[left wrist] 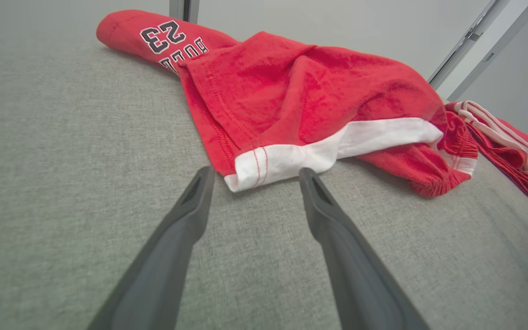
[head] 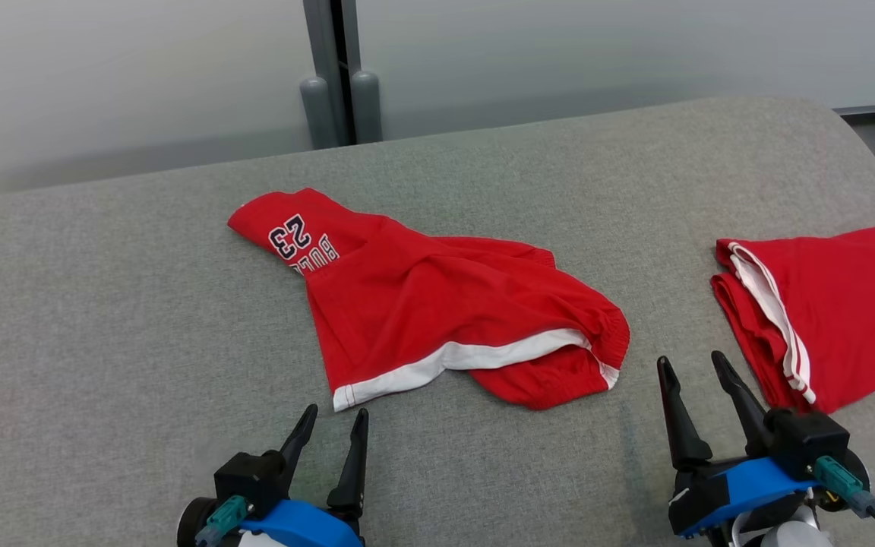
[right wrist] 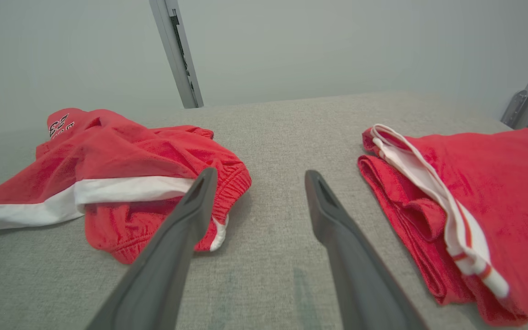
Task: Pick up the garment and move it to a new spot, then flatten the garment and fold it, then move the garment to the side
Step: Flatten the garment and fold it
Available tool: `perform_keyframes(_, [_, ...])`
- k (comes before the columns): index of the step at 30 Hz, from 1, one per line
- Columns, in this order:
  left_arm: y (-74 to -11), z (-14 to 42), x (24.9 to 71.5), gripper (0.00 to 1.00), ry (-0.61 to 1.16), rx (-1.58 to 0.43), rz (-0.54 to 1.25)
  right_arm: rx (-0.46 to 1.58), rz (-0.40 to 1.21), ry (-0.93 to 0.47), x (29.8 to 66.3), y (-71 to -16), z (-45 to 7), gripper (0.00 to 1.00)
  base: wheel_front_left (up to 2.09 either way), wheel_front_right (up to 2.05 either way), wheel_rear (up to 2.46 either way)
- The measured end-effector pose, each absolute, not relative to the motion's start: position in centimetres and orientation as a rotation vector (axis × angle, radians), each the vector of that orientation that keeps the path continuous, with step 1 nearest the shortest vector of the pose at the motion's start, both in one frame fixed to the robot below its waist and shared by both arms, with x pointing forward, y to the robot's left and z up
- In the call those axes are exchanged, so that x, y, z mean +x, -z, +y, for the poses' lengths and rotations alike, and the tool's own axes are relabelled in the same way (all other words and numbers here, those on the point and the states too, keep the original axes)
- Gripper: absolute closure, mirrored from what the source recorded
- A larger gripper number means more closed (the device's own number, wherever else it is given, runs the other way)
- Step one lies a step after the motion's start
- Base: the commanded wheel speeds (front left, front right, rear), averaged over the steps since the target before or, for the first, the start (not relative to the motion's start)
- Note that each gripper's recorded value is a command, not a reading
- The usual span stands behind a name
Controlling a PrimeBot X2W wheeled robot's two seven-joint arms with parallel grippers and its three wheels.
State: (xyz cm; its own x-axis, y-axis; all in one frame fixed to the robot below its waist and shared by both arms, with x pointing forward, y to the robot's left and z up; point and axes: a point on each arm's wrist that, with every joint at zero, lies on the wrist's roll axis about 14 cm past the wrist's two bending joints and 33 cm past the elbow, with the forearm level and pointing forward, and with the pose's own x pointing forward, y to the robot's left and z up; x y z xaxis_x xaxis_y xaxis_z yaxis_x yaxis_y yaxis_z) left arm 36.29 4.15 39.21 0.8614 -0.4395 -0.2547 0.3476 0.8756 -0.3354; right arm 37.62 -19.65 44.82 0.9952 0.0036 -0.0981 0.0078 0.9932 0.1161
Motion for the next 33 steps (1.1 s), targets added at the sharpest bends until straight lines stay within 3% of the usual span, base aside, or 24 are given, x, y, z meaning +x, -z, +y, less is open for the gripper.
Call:
perform_keyframes(12, [-37.0,2.7,37.7,0.00,0.450,-0.303,0.403,0.104,0.122,0.051,37.9,-44.0,-21.3,0.00,0.00,0.00,0.00])
perform_keyframes(13, [-37.0,2.6,37.9,0.17,0.450,-0.307,0.403,0.103,0.120,0.051,38.0,-44.0,-21.4,0.00,0.00,0.00,0.00])
perform_keyframes(14, [-37.0,2.6,38.0,0.75,0.450,-0.308,0.402,0.103,0.117,0.051,38.1,-44.1,-21.4,0.00,0.00,0.00,0.00])
perform_keyframes(15, [-37.1,2.5,38.2,1.00,0.451,-0.309,0.401,0.102,0.116,0.051,38.2,-44.1,-21.4,0.00,0.00,0.00,0.00])
perform_keyframes(24, [-39.5,5.4,39.6,1.00,0.364,-0.308,0.306,0.119,0.114,0.008,38.3,-44.2,-19.8,0.00,0.00,0.00,0.00])
perform_keyframes(33, [-39.2,11.2,36.8,1.00,0.196,-0.291,0.299,0.133,0.168,-0.126,37.6,-42.7,-15.2,0.00,0.00,0.00,0.00])
